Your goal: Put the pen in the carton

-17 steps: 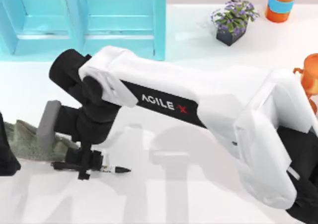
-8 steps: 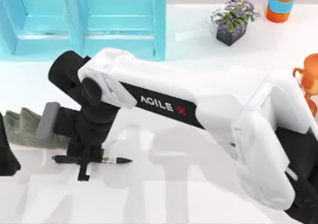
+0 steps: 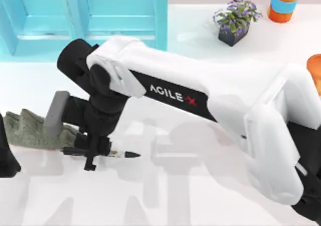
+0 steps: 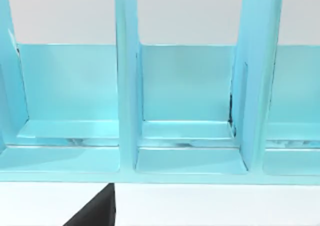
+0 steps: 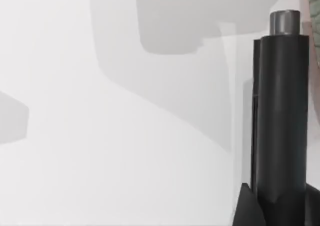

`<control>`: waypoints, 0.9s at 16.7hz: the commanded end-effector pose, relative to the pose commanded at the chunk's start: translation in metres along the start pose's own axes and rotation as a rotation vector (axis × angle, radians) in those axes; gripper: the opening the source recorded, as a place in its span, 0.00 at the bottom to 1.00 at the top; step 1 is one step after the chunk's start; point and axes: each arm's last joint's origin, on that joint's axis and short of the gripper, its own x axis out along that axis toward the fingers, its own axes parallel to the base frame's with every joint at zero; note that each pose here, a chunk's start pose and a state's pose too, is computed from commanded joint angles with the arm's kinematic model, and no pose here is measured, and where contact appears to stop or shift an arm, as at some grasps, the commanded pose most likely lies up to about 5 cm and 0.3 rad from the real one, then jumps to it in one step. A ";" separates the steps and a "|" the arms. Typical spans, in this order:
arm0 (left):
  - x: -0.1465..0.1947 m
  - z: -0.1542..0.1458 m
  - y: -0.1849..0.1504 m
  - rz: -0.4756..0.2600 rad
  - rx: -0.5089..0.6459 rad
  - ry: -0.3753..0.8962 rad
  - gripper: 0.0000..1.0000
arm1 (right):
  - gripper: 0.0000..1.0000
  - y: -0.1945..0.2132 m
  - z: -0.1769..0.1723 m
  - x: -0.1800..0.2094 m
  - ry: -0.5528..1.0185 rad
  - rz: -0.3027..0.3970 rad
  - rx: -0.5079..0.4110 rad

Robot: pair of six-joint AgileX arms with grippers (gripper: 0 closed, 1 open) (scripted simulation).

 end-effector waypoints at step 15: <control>0.000 0.000 0.000 0.000 0.000 0.000 1.00 | 0.00 -0.002 0.016 -0.170 -0.172 -0.176 0.102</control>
